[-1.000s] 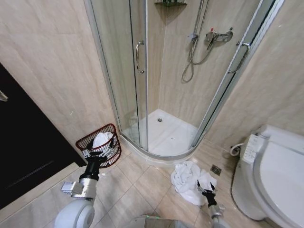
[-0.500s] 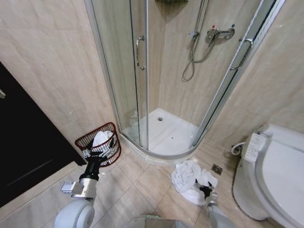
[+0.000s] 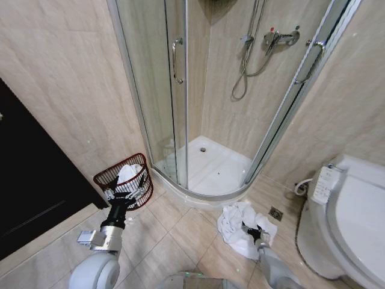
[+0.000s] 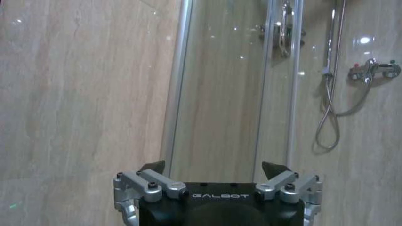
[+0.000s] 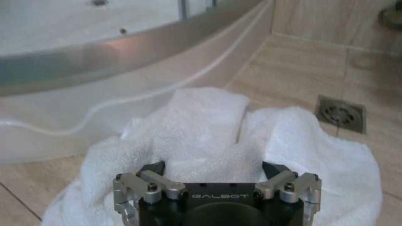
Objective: Discard the used towel into the hamper.
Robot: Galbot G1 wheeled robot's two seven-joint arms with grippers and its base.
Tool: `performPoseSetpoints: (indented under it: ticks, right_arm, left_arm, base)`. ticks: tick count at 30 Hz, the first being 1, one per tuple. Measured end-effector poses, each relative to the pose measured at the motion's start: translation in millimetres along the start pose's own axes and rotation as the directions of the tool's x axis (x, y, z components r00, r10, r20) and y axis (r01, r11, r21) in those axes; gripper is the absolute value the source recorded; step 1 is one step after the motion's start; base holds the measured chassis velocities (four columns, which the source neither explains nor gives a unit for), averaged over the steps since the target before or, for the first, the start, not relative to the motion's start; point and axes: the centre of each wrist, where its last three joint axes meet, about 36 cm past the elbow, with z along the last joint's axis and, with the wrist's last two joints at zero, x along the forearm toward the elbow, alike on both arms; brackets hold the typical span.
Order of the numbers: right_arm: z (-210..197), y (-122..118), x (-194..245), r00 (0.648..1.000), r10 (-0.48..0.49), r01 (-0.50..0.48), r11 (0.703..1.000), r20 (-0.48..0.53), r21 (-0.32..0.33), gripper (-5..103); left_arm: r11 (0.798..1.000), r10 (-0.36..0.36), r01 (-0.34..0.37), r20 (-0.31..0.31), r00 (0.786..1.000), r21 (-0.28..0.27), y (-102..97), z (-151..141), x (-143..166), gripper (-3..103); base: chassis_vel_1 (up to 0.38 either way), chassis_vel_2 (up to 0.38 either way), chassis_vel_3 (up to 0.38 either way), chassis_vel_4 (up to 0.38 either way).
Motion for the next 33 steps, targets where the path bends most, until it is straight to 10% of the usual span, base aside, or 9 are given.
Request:
performPoseSetpoints:
  ticks: [13, 33]
  right_arm:
    - [4.6, -12.7, 4.2, 0.998, -0.019, 0.019, 1.0, -0.056, -0.013, 103]
    - [9.5, -6.1, 4.1, 0.999, -0.012, 0.011, 1.0, -0.045, -0.027, 43]
  left_arm:
    - [1.0, 0.0, 0.0, 0.0, 1.0, 0.0, 0.0, 0.0, 0.0, 100]
    - [1.0, 0.0, 0.0, 0.0, 1.0, 0.0, 0.0, 0.0, 0.0, 100]
  base:
    - [0.0, 0.0, 0.0, 0.0]
    - [0.0, 0.0, 0.0, 0.0]
